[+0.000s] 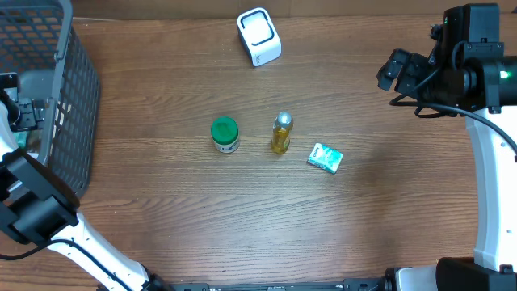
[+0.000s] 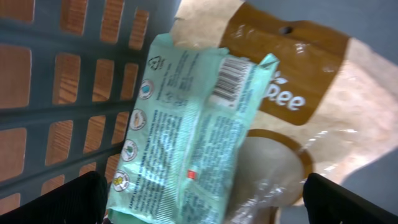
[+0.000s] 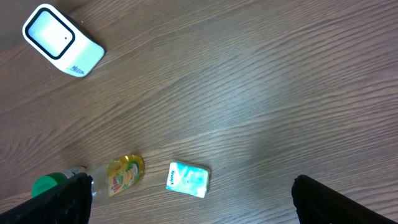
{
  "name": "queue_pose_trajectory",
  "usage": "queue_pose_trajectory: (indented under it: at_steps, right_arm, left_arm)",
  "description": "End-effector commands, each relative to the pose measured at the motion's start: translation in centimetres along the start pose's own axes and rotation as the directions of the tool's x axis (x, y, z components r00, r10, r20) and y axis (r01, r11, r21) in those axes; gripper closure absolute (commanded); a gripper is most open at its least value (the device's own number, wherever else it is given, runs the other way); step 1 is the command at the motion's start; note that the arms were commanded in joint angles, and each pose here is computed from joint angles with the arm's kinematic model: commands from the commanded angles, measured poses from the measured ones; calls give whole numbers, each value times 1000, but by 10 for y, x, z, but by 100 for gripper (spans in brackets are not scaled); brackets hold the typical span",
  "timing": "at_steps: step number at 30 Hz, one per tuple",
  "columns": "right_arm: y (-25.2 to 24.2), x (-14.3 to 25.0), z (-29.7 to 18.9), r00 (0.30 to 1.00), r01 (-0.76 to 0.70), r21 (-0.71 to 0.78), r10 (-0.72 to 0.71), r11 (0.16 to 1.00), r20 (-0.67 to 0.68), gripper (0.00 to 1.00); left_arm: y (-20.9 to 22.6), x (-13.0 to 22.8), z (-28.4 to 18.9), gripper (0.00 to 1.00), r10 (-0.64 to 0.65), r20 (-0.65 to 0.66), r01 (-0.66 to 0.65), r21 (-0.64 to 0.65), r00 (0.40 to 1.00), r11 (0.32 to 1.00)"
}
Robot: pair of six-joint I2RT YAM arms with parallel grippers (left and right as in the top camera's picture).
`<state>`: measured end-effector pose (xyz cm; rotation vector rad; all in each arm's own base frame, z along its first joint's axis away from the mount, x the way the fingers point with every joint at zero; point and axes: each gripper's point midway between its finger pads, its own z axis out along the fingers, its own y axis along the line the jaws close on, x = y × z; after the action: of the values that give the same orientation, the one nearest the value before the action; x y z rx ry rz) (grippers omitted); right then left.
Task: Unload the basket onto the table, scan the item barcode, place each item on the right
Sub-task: 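Reach the left gripper into the basket and grasp the green wipes pack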
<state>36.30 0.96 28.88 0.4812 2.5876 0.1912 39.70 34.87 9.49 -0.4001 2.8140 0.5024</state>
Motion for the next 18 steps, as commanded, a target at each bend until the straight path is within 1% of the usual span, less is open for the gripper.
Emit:
queue_pose_trajectory:
  at_steps: [1, 3, 7, 11, 18]
  right_arm:
    - [0, -1, -3, 1000, -8, -5, 8, 1000, 10, 0]
    - [0, -1, -3, 1000, -8, -5, 8, 1000, 10, 0]
    - [1, -1, -3, 1000, -8, -8, 8, 1000, 9, 0]
    - [1, -1, -3, 1000, -8, -9, 8, 1000, 9, 0]
    - [1, -1, -3, 1000, -8, -9, 8, 1000, 10, 0]
  left_arm:
    - [5, 6, 15, 0, -29, -11, 30, 24, 1000, 999]
    - [7, 7, 16, 0, -42, -2, 42, 43, 999, 998]
    - [17, 10, 19, 1, -63, 2, 62, 40, 998, 997]
    - [14, 12, 22, 1, -81, 16, 79, 96, 997, 992]
    - [7, 33, 51, 0, -100, -67, 108, 135, 993, 985]
